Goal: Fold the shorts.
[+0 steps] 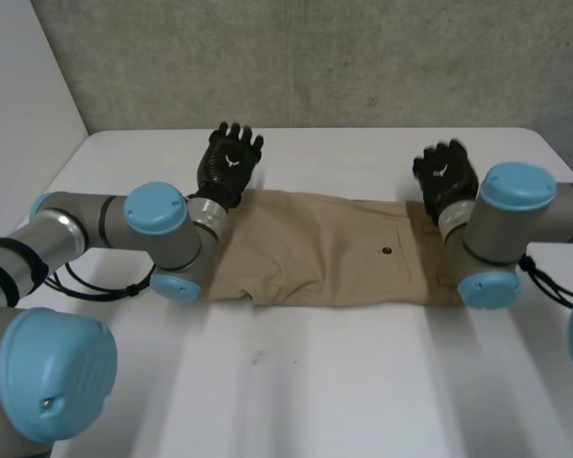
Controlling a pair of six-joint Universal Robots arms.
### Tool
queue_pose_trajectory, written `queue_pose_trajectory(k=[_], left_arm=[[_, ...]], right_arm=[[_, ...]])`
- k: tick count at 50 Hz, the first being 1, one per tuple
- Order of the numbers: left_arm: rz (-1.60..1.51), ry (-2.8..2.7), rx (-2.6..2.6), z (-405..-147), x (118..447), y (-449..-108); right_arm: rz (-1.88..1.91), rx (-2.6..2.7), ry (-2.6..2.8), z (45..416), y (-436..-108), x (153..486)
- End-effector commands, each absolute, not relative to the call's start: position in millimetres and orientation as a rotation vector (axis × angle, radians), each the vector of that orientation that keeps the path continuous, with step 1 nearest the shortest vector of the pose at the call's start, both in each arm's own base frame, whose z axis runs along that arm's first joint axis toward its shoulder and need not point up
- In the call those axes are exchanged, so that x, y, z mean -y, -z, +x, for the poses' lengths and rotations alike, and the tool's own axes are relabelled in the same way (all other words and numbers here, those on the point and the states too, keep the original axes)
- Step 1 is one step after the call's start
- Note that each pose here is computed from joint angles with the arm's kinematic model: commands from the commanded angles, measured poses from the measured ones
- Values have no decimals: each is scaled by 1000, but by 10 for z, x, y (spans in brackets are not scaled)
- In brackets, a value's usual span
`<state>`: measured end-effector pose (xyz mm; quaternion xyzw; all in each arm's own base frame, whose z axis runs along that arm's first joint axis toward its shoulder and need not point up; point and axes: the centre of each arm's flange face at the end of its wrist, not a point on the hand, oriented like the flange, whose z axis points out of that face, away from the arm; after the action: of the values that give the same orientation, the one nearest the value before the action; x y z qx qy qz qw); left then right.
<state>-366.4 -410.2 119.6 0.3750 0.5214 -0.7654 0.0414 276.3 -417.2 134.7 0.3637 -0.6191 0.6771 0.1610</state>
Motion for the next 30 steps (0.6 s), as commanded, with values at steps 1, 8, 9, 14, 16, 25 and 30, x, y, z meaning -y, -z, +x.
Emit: queue_pose_trajectory(k=[1,8,9,14,16,25,30], left_arm=[[1074,2471,-1451,-3668,3822,-1747],[1102,2473,-1528,-3518,3356,-2141],[1105,2465,-1561,-3484,3300,-2148],[1086,2427,-1828,-3276,2950,-2180],[1058,2393,-2000,-3174,2776,-2150],[950,2227,-2415,-2933,2356,-1936],[910,2163,-2447,-2862,2299,-1834]], right_arm=[[810,1726,-2172,2667,-2243,3957],[799,1879,-2241,2542,-2648,3475],[825,1912,-2227,2536,-2640,3411],[897,2189,-2068,2399,-2417,3141],[869,2346,-1957,2268,-2276,3054],[870,2625,-1773,2014,-1784,2879],[840,2621,-1776,1959,-1474,2985]])
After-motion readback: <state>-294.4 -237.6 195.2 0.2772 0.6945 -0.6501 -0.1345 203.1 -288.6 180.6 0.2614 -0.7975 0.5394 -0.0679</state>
